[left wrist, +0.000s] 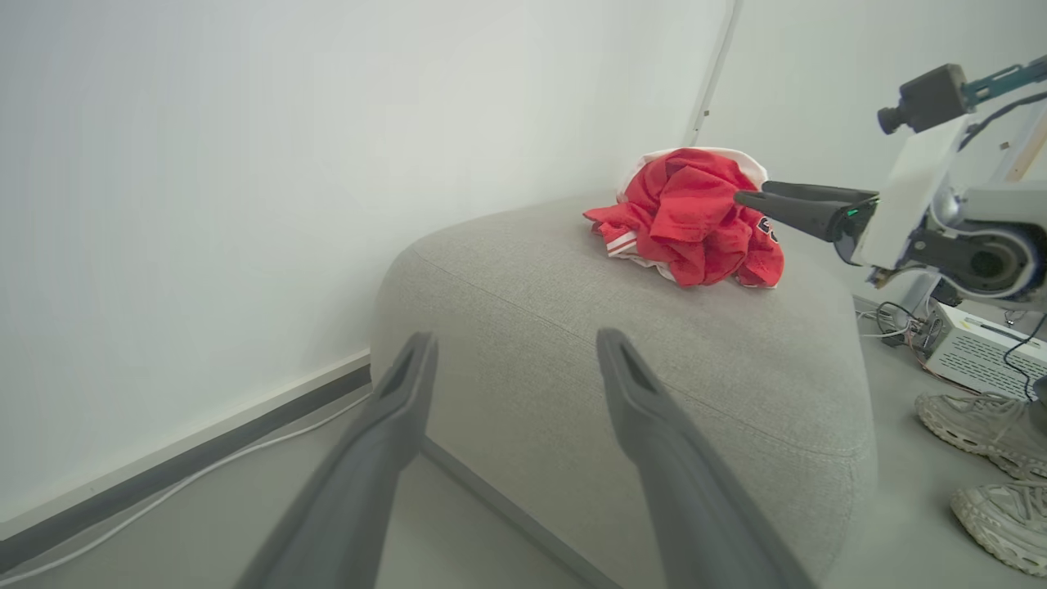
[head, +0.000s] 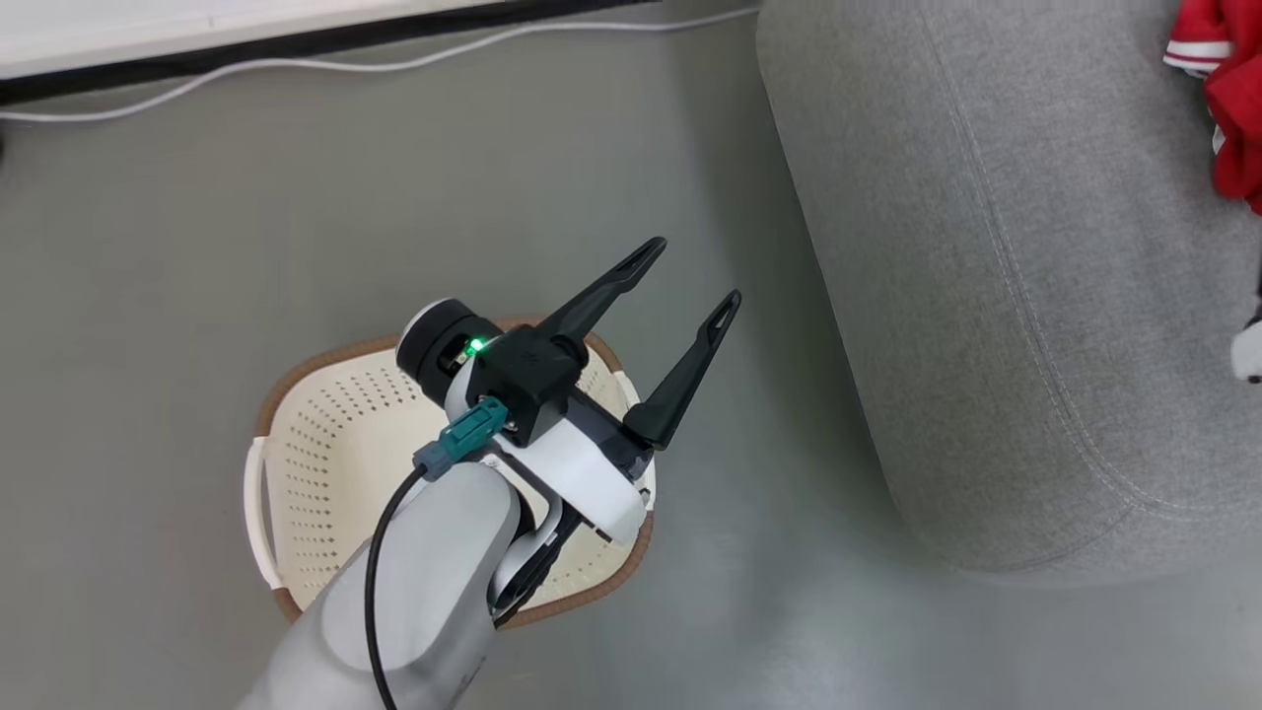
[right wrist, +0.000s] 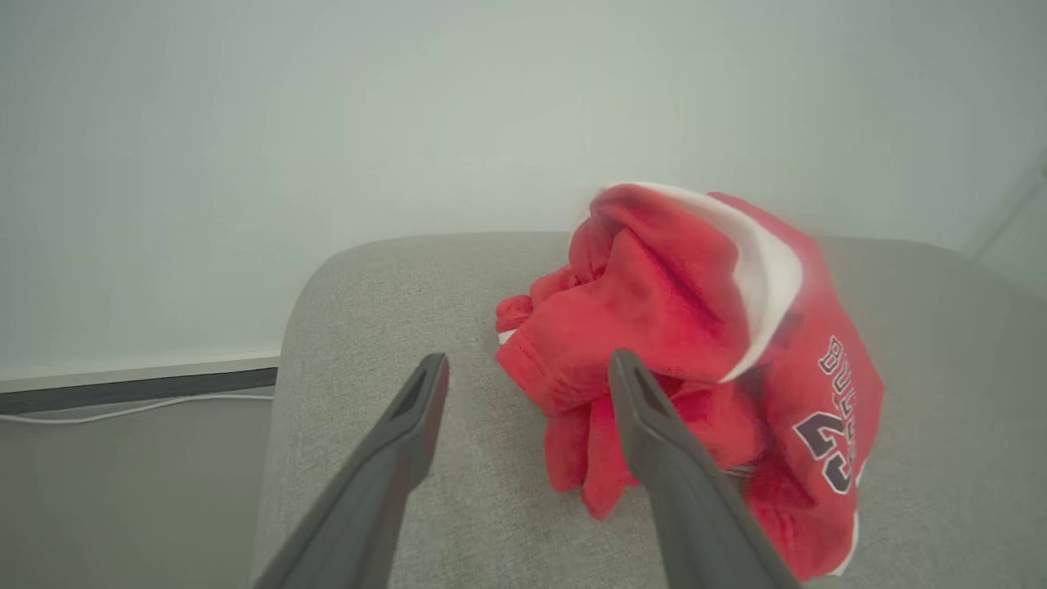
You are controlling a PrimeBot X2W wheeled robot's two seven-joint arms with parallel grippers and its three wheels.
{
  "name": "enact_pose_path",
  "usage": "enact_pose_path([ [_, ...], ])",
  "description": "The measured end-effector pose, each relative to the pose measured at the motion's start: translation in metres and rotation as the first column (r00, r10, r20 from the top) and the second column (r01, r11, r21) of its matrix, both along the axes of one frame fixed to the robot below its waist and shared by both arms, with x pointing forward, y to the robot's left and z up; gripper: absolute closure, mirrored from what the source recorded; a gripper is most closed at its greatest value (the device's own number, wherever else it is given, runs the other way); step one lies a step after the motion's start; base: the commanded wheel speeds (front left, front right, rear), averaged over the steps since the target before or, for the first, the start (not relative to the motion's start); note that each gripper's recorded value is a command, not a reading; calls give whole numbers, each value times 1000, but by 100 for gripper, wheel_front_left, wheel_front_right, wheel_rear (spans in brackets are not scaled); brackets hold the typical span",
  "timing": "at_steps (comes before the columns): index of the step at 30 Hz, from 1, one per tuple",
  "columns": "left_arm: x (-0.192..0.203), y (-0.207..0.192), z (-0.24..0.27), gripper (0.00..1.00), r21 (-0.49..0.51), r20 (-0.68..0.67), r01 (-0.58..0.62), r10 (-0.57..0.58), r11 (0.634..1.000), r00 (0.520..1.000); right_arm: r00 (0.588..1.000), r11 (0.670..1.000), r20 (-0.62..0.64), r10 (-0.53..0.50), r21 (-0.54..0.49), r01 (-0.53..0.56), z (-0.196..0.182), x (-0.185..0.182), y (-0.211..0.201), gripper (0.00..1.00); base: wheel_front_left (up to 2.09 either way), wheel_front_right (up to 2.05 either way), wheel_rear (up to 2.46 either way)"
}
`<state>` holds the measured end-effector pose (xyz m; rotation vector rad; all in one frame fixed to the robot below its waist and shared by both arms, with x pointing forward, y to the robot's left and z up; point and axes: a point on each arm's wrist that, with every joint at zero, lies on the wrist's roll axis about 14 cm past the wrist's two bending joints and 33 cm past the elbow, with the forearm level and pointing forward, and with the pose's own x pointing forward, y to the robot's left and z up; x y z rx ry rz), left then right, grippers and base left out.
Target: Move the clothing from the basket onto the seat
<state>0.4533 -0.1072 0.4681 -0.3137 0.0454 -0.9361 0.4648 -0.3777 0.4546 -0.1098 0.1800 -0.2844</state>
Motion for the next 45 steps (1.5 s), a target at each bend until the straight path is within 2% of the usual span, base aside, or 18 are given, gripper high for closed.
enact_pose_path([
  [7, -4, 20, 10, 0, 7, 1, -71, 71, 997, 997, 992, 993, 60, 114, 24, -115, 16, 12, 43, 0, 0, 0, 0],
  [15, -8, 57, 23, 0, 29, 16, -195, 195, 980, 981, 964, 968, 149, 218, 90, -233, 37, 20, 96, 0, 0, 0, 0],
  [24, -17, 120, 33, 0, 57, 33, -390, 389, 919, 921, 921, 925, 194, 337, 116, -363, 51, 9, 153, 0, 0, 0, 0],
  [31, -32, 177, 30, 0, 82, 22, -551, 551, 831, 834, 885, 889, 233, 403, 131, -439, 61, -3, 191, 0, 0, 0, 0],
  [39, -57, 248, 11, 0, 142, -5, -725, 733, 673, 680, 869, 870, 265, 417, 162, -466, 63, -23, 212, 0, 0, 0, 0],
  [45, -83, 283, -1, 0, 183, -7, -790, 805, 585, 594, 855, 858, 273, 441, 152, -491, 63, -40, 226, 0, 0, 0, 0],
])
